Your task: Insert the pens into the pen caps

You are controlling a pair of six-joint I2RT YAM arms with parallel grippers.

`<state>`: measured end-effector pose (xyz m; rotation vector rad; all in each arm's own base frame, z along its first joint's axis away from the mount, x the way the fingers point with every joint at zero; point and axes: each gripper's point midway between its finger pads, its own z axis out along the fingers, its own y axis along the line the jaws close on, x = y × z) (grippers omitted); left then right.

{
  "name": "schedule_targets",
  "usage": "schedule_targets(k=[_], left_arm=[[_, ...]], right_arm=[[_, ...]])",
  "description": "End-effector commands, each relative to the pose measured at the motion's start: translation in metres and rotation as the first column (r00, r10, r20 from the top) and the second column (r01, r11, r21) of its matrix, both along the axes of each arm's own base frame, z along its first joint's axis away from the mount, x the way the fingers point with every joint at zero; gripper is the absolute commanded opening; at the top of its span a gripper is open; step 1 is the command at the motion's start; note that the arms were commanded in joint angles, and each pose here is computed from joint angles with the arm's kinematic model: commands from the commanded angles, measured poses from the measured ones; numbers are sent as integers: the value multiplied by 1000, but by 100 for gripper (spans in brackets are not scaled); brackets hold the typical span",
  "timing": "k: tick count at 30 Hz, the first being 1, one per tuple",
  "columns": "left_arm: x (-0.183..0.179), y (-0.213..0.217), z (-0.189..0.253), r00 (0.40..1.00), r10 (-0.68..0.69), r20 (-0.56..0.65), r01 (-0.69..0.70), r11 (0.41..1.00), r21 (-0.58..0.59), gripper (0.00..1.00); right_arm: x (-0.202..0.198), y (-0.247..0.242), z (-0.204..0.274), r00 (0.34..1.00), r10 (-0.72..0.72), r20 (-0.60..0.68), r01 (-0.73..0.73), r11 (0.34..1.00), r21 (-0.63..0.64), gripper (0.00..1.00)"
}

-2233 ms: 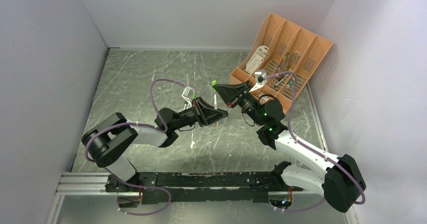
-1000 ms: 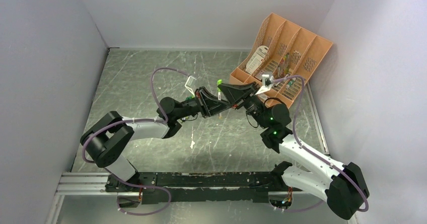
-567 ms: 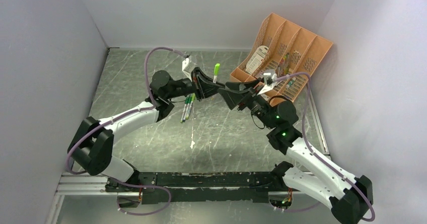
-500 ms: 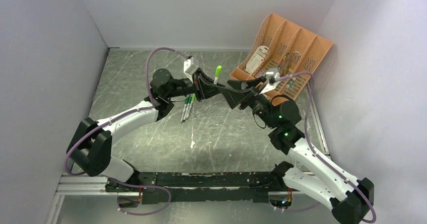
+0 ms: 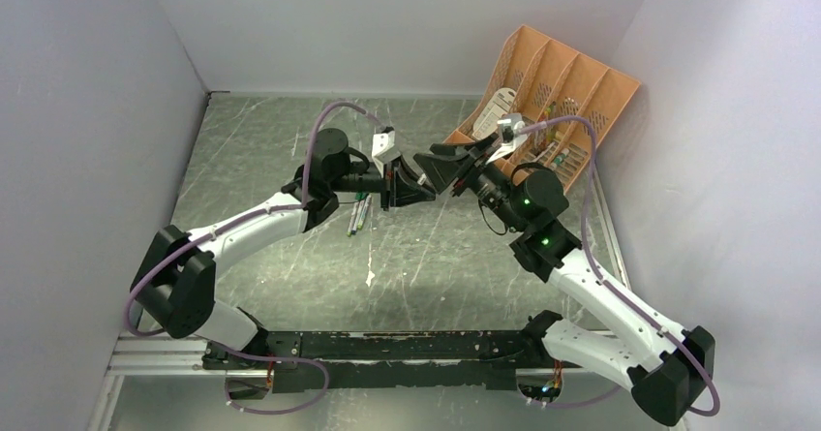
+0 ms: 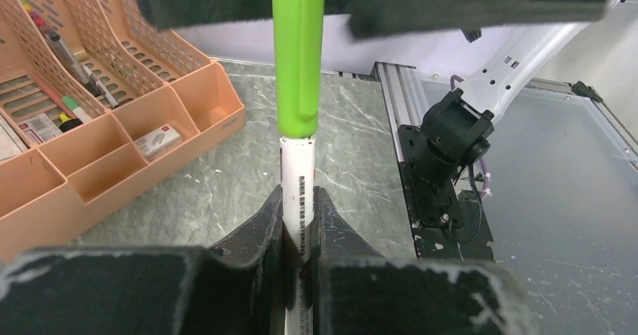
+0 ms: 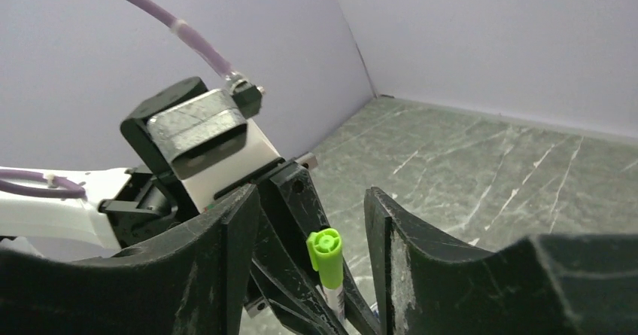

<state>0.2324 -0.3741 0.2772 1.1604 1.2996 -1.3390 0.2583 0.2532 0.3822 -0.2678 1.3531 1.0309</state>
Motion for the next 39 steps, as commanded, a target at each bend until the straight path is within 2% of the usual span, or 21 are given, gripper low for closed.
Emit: schedule_targets(k=[1,4,6,7,14,25,29,34,39], left_arm=[[-8,-2,19,998,-23,59,25,999,-33,7],[-7,-3,19,998,-16,54,18,999,-39,7],[-6,-4,22,999,-14,42,16,999,-48,7],[-5,-4,24,999,-15,41,17,998,-54,7],[1,-16,58,998,-52,46,56,993,-108,7],[18,-24,137,977,-27,213,76,971,-225,7],[14,-26,155,966,-75,246,138,959,-249,7],[21,-29,156,970,-68,235,127,961,-245,7],[45,-16,106,985,121,119,-94,973,-209,7]], right_arm=[[-2,2,3,1000,13,1,-13,1000,3,48],[-2,2,0,1000,12,-8,-12,1000,1,30],[-1,2,-2,1000,8,-14,-8,1000,-7,7],[-1,2,-4,1000,6,-18,-7,1000,-16,0],[2,5,-32,996,10,-86,-18,995,-94,0],[-13,14,-113,960,80,-270,-119,984,-132,0],[-16,18,-138,935,102,-339,-152,981,-124,0],[-18,22,-149,924,118,-365,-168,980,-107,0],[0,6,-109,952,0,-305,-34,994,-106,0]])
